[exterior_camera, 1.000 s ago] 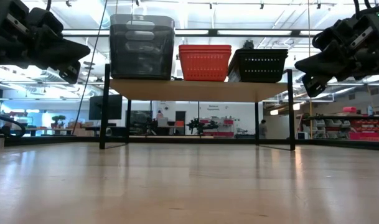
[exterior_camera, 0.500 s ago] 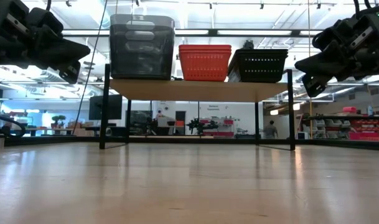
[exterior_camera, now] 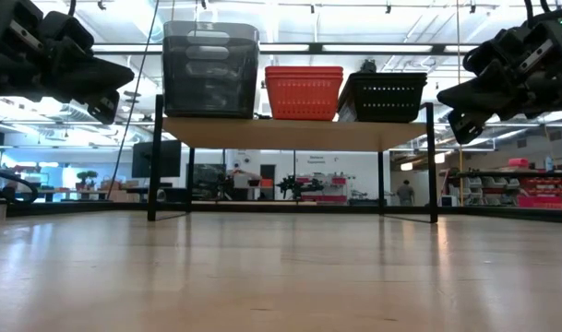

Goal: Stack baskets on shelf by color
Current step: Return to Home Position

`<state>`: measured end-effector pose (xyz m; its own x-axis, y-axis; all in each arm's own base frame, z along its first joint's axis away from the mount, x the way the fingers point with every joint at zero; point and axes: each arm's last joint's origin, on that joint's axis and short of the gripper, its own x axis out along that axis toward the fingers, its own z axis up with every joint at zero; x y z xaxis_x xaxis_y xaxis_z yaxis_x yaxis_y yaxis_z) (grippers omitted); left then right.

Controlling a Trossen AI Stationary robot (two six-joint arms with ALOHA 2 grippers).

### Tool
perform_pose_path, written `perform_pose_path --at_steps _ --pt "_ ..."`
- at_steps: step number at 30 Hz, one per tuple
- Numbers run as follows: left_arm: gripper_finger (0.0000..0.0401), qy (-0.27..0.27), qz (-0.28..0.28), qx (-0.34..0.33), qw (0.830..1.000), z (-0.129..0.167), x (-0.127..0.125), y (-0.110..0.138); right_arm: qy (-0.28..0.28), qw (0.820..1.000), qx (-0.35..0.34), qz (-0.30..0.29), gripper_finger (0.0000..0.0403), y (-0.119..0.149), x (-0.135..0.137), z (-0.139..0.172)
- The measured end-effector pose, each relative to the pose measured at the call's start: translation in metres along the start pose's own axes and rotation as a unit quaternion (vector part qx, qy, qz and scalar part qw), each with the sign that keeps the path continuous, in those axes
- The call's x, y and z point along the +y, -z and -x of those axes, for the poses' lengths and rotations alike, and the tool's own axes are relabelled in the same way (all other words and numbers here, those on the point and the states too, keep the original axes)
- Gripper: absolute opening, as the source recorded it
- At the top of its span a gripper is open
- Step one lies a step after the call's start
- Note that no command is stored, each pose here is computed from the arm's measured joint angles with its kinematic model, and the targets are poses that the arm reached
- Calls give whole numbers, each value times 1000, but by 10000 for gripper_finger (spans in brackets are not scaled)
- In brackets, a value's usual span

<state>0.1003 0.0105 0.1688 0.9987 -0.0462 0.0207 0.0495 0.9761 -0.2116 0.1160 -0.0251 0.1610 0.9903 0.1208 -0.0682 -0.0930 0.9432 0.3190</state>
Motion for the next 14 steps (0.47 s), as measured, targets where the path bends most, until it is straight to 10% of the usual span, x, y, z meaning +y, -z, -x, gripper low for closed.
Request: perform_pose_path --at_steps 14 --pt "36 0 0 0 1000 0 0 0 0 1000 0 0 16 0 0 0"
